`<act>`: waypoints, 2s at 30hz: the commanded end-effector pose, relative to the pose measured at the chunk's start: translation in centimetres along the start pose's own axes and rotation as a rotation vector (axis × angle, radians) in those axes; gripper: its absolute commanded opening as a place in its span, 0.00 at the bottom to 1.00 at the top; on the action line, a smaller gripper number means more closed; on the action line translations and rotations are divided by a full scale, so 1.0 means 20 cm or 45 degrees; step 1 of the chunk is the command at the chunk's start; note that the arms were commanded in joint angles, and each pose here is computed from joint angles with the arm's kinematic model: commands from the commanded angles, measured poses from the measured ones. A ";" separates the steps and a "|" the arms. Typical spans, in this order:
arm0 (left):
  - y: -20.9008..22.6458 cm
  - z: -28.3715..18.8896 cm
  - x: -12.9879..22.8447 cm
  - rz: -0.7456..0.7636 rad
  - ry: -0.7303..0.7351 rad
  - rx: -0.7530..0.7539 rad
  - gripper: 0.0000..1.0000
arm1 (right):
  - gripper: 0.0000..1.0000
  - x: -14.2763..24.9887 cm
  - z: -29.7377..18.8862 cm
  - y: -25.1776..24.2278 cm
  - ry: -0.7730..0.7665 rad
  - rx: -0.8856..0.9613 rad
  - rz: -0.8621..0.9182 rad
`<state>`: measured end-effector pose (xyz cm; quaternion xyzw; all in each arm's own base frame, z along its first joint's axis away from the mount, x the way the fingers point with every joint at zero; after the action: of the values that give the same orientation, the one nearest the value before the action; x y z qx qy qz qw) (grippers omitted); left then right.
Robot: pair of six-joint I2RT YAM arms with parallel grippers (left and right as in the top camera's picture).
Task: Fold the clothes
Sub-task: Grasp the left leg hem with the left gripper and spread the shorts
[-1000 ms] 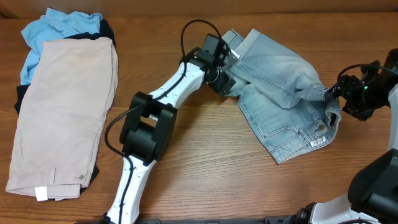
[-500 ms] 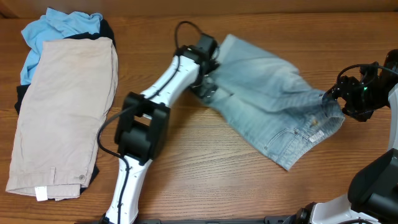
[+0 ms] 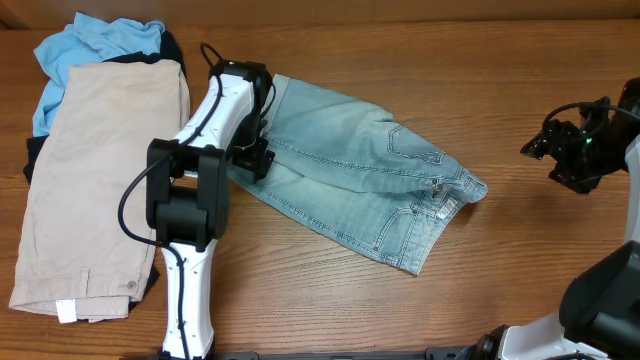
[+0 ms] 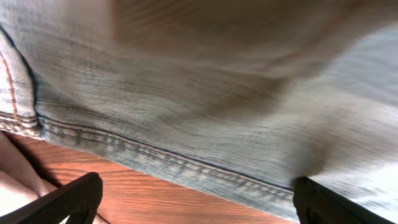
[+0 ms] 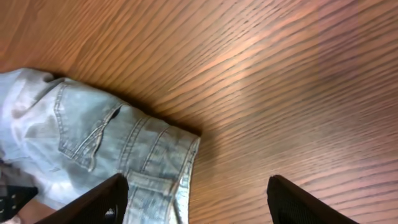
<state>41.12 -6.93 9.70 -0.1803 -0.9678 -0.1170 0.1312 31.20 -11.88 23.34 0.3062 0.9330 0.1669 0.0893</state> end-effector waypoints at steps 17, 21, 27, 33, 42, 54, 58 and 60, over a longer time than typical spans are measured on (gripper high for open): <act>-0.07 -0.52 0.14 0.103 -0.573 0.117 1.00 | 0.74 0.65 -0.39 0.47 -0.129 -0.096 -0.450; -0.04 -0.38 0.06 -0.143 -0.625 0.156 1.00 | 0.72 0.69 -0.22 0.52 -0.102 -0.047 -0.448; 0.01 -0.24 -0.04 -0.357 -0.772 0.189 0.96 | 0.71 0.75 -0.04 0.58 -0.138 0.021 -0.464; 0.00 -0.16 -0.11 -0.264 -0.905 0.145 0.87 | 0.71 0.76 -0.03 0.59 -0.161 0.030 -0.484; -0.04 -0.01 -0.14 -0.103 -0.869 0.122 0.67 | 0.70 0.76 -0.03 0.60 -0.163 0.028 -0.483; -0.01 -0.11 -0.12 -0.137 -0.805 0.140 0.04 | 0.53 0.77 -0.02 0.59 -0.146 0.039 -0.422; 0.04 -0.36 -0.08 -0.195 -0.800 0.168 0.04 | 0.48 0.78 -0.02 0.57 -0.122 0.059 -0.404; 0.06 -0.51 -0.07 -0.199 -0.839 0.199 0.04 | 0.48 0.79 -0.02 0.56 -0.114 0.067 -0.403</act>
<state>43.02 -8.48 13.10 -0.1458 -0.9821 -0.0103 -0.1185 24.88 6.05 26.73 0.1582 0.9697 0.1152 0.1461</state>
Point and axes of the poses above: each gripper's point midway between its finger pads, its own z axis out along the fingers, its own y axis along the line the jaws close on, x = y × z, the point moved 9 cm from there along -z, back along the fingers, and after that the axes turned 4 degrees about z, right-handed, at the moved point
